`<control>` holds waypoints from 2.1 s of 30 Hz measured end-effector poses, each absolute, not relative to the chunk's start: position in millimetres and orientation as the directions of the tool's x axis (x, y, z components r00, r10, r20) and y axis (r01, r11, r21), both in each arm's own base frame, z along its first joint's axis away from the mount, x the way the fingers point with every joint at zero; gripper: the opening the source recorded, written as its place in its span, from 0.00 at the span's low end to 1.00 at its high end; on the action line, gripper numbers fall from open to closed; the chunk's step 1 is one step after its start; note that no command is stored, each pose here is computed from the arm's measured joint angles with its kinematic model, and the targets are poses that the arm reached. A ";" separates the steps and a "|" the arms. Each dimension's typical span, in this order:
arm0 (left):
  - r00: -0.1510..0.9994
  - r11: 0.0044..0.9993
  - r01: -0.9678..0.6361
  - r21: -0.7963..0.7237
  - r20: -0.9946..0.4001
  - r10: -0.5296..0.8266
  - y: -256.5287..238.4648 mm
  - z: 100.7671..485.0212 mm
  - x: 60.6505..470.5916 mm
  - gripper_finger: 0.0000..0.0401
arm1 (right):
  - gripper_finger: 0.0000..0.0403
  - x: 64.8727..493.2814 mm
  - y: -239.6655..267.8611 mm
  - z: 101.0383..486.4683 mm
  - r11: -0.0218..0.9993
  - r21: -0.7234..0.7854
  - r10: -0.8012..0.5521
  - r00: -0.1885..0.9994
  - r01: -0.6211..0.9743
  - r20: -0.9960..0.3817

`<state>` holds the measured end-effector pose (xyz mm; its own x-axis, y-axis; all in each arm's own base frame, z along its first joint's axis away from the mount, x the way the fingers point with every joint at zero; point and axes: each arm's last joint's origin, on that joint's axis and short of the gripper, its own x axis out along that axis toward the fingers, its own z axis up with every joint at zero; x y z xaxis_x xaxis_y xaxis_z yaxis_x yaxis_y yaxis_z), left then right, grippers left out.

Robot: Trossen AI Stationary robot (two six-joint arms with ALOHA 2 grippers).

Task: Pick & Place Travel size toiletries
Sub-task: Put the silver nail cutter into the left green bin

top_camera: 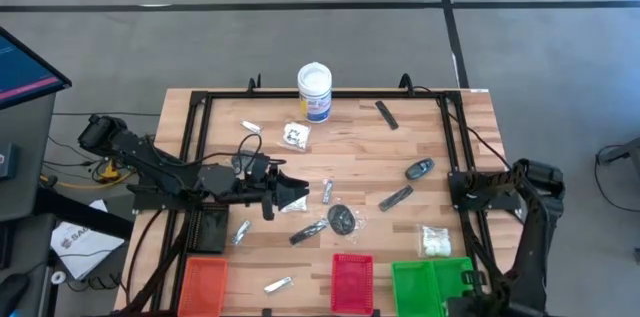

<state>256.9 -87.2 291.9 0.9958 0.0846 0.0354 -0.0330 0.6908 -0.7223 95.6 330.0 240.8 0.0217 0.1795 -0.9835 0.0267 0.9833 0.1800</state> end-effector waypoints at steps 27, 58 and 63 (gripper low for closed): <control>0.996 0.669 -0.029 -0.743 0.037 0.085 -87.2 292.1 256.9 0.41 | 0.20 155.2 278.9 274.4 0.991 -0.134 -0.136 0.169 0.022 -0.976; 0.990 0.669 -0.066 -0.741 0.037 0.139 -70.4 292.1 262.1 0.41 | 0.00 203.5 144.7 289.1 0.926 0.109 -0.085 0.480 0.361 -0.873; 0.984 0.666 -0.089 -0.741 0.037 0.173 -65.3 292.1 263.3 0.41 | 0.00 208.1 130.0 274.7 0.900 0.119 -0.068 0.405 0.419 -0.912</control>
